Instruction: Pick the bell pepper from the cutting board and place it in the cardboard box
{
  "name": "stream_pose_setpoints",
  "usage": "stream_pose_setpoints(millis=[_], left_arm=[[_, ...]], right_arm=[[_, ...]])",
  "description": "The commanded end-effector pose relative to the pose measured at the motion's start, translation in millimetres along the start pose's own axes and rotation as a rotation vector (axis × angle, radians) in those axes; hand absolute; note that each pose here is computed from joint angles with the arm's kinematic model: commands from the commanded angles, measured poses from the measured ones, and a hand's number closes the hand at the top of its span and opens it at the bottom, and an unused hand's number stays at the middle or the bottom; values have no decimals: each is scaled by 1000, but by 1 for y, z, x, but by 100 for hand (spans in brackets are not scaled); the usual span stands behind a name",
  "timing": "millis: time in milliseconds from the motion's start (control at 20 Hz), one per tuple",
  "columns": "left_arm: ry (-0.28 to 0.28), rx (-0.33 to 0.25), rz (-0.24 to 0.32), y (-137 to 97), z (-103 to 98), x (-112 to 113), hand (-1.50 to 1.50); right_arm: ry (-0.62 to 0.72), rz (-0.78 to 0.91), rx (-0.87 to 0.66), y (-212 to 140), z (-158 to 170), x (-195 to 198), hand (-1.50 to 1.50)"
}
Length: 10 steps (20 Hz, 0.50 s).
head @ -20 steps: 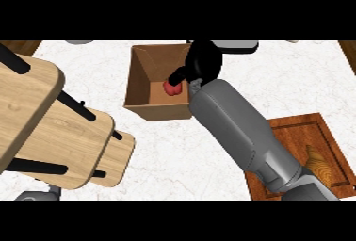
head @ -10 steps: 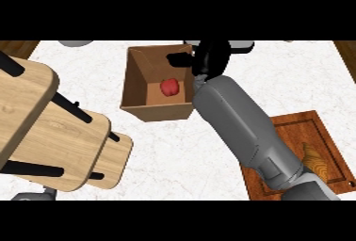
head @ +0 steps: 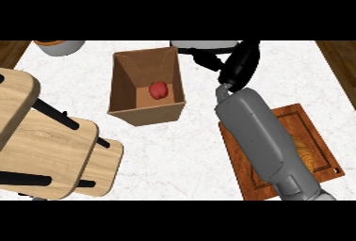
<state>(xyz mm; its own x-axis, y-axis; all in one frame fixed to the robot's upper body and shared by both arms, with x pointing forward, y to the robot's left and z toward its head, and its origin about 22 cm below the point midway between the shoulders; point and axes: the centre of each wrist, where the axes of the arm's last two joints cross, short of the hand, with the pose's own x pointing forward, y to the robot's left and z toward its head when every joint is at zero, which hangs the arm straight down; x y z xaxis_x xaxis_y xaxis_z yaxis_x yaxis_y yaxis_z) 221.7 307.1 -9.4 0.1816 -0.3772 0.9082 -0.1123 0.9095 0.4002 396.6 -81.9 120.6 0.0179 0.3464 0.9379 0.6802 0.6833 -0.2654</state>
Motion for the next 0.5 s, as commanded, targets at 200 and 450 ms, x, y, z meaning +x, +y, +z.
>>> stream_pose_setpoints(millis=[200, 450], left_arm=[[-29, 14, 34, -7, 4, 15, 0], [-31, 5, 40, -4, -4, 12, 0]], right_arm=[[28, -121, -129, -88, 0, -39, -150], [-14, -86, -54, -160, 24, -51, -150]])
